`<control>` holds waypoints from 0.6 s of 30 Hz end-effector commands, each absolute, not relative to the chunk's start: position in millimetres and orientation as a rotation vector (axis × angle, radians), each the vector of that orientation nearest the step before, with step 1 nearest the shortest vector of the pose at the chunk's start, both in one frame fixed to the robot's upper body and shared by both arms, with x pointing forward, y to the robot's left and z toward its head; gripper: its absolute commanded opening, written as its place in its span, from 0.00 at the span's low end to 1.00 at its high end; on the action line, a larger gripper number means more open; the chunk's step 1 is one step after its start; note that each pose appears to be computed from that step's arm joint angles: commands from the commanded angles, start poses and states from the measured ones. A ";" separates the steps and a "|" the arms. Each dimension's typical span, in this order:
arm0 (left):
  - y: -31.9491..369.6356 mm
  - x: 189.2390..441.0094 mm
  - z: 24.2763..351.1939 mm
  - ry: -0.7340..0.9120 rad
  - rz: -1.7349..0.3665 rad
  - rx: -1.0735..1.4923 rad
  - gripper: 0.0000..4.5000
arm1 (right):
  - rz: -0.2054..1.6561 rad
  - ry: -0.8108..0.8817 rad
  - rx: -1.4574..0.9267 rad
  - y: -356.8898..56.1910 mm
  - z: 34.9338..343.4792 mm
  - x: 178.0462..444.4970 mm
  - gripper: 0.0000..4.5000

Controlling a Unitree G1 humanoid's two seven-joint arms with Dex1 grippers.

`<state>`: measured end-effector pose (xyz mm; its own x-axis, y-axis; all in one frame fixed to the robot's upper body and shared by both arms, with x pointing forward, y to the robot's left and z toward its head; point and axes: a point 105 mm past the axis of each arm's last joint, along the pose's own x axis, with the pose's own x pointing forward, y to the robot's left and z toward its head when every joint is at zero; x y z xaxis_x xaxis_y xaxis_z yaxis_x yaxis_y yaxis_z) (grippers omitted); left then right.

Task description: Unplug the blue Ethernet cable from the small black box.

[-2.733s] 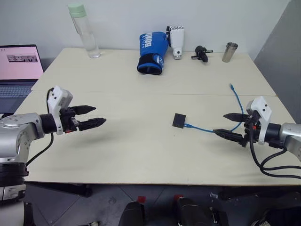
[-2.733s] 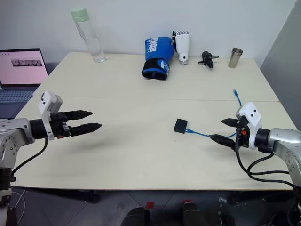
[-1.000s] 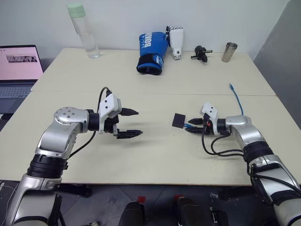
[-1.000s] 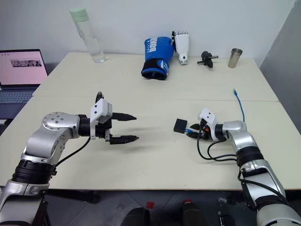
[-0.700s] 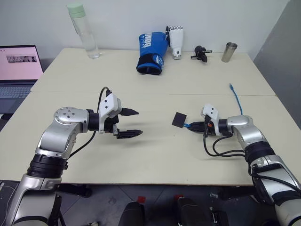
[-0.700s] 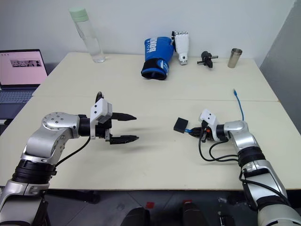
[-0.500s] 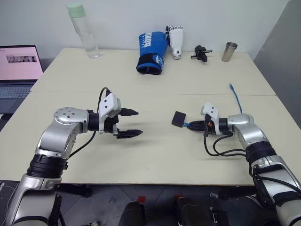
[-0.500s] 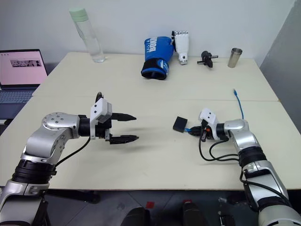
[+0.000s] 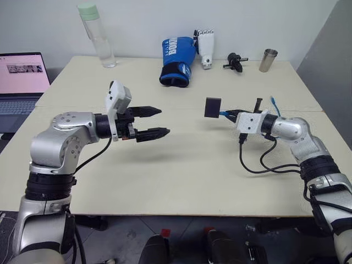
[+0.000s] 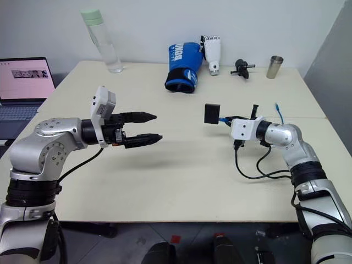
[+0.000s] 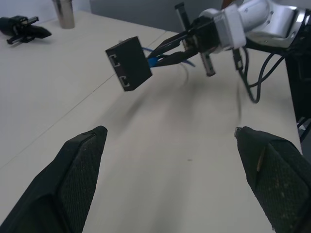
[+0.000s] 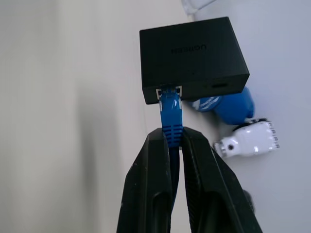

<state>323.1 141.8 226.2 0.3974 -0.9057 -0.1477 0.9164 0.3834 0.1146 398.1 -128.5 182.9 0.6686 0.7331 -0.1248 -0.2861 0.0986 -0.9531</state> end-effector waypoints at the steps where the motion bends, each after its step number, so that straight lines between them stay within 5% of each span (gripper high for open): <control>1: 133.4 324.0 237.8 -0.018 -1.172 0.244 1.00 | 0.706 -0.714 -1.332 -100.8 216.2 391.1 0.02; 9: 113.6 335.0 244.5 -0.113 -1.193 0.297 1.00 | 0.740 -0.953 -1.324 -76.8 222.6 366.2 0.02; 18: 101.2 340.7 246.1 -0.135 -1.252 0.369 1.00 | 0.777 -1.027 -1.279 -68.4 224.7 354.1 0.02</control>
